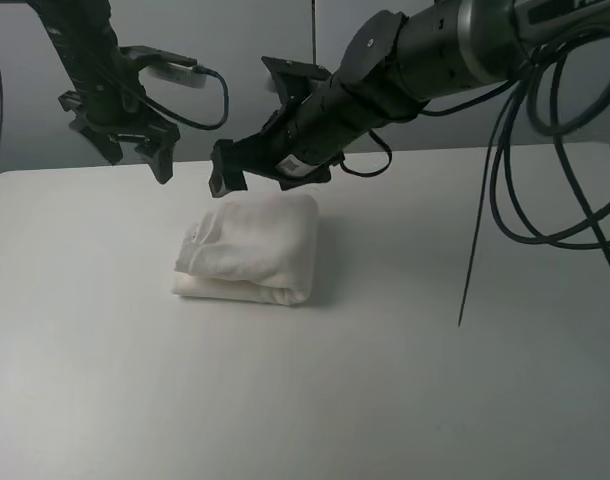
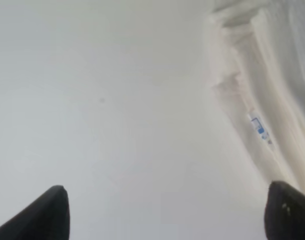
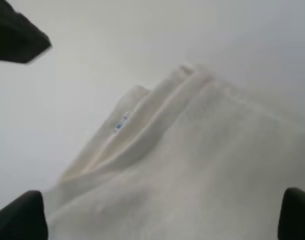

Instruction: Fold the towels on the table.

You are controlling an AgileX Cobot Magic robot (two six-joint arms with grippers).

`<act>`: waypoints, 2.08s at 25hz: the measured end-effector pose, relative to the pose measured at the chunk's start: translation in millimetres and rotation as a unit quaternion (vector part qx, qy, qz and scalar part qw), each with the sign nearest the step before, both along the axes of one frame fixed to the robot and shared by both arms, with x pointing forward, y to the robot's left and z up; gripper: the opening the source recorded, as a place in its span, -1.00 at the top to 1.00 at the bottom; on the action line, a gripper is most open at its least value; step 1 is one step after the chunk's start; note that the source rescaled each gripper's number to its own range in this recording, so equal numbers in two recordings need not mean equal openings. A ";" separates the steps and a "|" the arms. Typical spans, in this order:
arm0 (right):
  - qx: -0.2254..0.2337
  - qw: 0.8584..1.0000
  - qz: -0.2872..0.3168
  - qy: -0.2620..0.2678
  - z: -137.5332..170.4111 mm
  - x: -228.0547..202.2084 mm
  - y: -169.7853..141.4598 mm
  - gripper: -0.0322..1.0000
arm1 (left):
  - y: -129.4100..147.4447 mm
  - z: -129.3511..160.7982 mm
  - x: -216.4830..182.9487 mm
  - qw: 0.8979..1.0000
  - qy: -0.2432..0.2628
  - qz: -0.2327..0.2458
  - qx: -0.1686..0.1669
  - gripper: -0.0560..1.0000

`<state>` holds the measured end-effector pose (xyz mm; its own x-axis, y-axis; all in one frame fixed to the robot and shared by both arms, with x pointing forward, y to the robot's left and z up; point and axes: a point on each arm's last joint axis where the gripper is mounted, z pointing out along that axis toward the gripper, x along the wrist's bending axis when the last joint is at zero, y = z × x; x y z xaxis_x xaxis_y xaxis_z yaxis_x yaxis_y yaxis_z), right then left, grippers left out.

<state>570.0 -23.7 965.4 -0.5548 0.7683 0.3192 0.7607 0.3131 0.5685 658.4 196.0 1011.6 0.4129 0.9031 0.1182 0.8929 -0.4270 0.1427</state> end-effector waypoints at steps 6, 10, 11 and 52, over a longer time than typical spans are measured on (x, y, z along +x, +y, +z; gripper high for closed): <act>-0.163 0.982 -0.006 -0.094 62.7 -13.5 -42.3 -1.00 | 7.0 57.9 -18.4 0.998 -0.068 0.004 -0.008 -0.99; -0.219 0.967 -0.023 -0.125 105.4 -30.6 -69.8 -1.00 | 14.8 103.8 -39.4 0.992 -0.125 0.022 -0.017 -1.00; -0.228 0.965 -0.029 -0.128 114.7 -35.9 -76.2 -1.00 | 16.8 114.3 -45.6 0.990 -0.138 0.024 -0.020 -1.00; -0.082 0.976 -0.017 -0.202 88.9 -317.7 -269.9 -1.00 | 106.2 49.4 -399.8 0.915 -0.352 0.096 -0.173 -1.00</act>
<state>252.3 -293.6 1054.3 -0.5830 0.8110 -0.0489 0.4961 0.4030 0.7691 258.6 302.2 1061.0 0.1747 0.9845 -0.0125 0.5815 -0.0929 0.8082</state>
